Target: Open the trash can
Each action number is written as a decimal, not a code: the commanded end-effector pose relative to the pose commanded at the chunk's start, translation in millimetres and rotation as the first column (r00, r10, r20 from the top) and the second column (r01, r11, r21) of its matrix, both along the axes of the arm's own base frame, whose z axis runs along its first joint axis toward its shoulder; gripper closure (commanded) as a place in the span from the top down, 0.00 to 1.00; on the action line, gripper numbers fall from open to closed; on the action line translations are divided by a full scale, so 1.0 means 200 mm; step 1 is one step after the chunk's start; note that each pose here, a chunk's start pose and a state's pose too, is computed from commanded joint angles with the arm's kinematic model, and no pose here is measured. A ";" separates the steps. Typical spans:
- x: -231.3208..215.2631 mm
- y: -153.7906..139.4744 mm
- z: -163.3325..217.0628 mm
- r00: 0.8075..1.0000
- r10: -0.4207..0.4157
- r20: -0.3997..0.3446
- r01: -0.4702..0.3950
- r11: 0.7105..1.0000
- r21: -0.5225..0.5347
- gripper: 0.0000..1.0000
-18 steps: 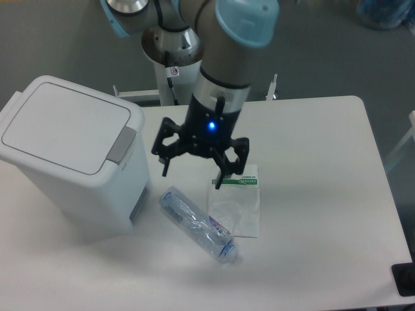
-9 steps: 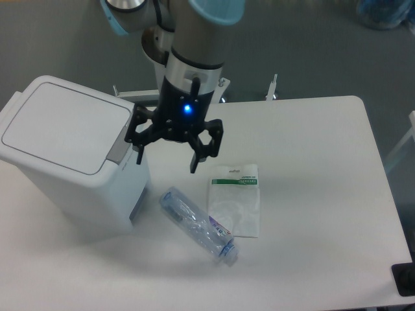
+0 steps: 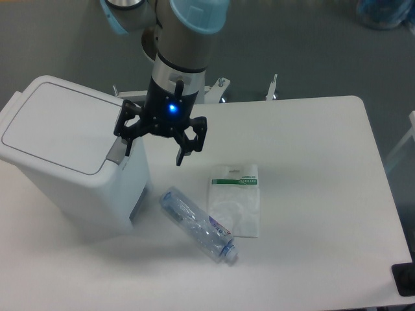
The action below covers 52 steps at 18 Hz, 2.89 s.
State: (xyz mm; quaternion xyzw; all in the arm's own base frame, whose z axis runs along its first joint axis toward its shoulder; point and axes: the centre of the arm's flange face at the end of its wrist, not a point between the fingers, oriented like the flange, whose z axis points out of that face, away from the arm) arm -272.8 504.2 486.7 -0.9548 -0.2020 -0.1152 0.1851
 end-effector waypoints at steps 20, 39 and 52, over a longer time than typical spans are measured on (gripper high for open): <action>-0.01 0.02 -0.05 1.000 -0.002 0.005 0.002 1.000 -0.011 1.00; -0.59 -0.18 0.22 0.959 0.023 -0.281 -0.022 1.000 0.006 1.00; -1.26 -0.43 -0.54 0.801 -0.509 -0.317 0.450 0.859 -0.243 1.00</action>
